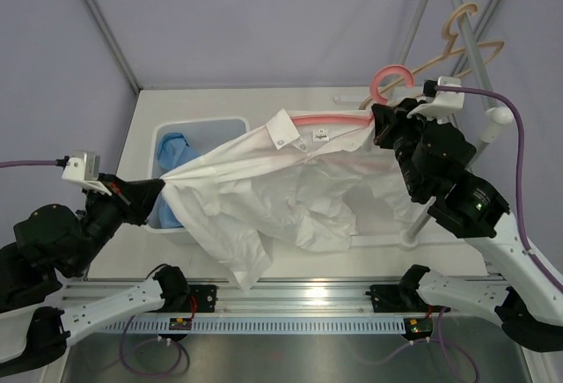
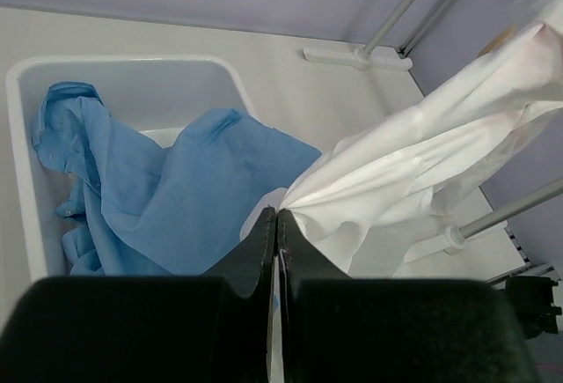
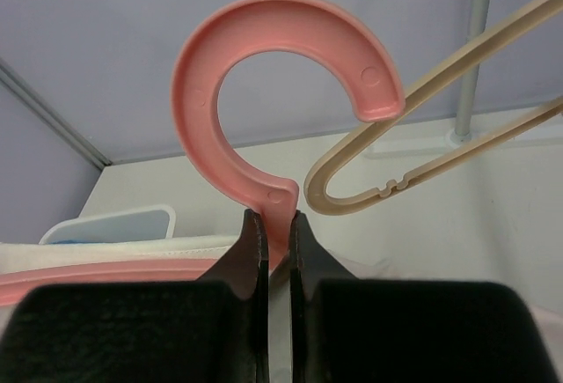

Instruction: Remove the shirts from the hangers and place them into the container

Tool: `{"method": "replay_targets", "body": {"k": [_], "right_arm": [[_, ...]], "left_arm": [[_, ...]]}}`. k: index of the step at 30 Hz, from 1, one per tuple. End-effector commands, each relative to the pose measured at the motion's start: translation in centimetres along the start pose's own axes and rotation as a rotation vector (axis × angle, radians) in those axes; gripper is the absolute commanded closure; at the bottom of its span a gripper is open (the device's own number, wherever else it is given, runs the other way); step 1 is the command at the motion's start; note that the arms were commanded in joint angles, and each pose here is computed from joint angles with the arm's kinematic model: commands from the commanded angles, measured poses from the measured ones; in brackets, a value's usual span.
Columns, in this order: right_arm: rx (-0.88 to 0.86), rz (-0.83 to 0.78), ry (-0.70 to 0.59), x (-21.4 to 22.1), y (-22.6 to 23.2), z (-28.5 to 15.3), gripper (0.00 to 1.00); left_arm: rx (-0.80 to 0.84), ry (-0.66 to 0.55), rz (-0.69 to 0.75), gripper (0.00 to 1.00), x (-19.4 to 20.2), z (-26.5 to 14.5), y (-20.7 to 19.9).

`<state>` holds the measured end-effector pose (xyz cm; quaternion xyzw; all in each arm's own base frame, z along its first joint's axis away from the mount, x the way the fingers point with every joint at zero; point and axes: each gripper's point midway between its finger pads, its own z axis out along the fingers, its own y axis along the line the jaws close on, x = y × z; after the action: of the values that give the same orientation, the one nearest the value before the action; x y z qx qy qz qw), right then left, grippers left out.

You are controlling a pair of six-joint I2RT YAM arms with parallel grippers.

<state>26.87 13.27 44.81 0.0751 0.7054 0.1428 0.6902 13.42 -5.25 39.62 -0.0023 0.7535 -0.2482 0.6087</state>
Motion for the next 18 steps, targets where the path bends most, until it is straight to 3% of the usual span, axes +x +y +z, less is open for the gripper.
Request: {"method": "replay_targets", "body": {"k": [1, 4, 6, 7, 10, 13, 18], "right_arm": [[0.332, 0.015, -0.224, -7.7, -6.9, -2.2, 1.00], [0.205, 0.028, -0.186, -8.6, -4.3, -1.8, 1.00], [0.068, 0.005, -0.138, -8.2, -1.7, -1.4, 1.00], [0.035, -0.006, -0.124, -7.9, -1.0, -1.3, 1.00], [-0.081, -0.074, -0.059, -6.5, 1.0, -1.1, 1.00], [-0.220, -0.132, 0.004, -4.8, 3.0, -1.7, 1.00], [-0.342, -0.172, 0.055, -3.2, 3.8, -3.4, 1.00]], "left_arm": [[-0.082, 0.014, 0.085, 1.00, 1.6, -0.7, 2.9], [0.178, 0.032, 0.128, 0.99, 3.6, 1.0, -2.1], [0.256, 0.002, 0.145, 0.81, 3.0, 1.4, -3.9], [0.311, 0.019, 0.169, 0.65, 3.1, 1.5, -5.3], [0.402, -0.018, 0.245, 0.47, 0.3, 1.0, -7.6], [0.459, -0.011, 0.337, 0.39, -1.6, 1.9, -10.3], [0.429, 0.009, 0.429, 0.37, -2.9, 5.5, -12.7]]}}
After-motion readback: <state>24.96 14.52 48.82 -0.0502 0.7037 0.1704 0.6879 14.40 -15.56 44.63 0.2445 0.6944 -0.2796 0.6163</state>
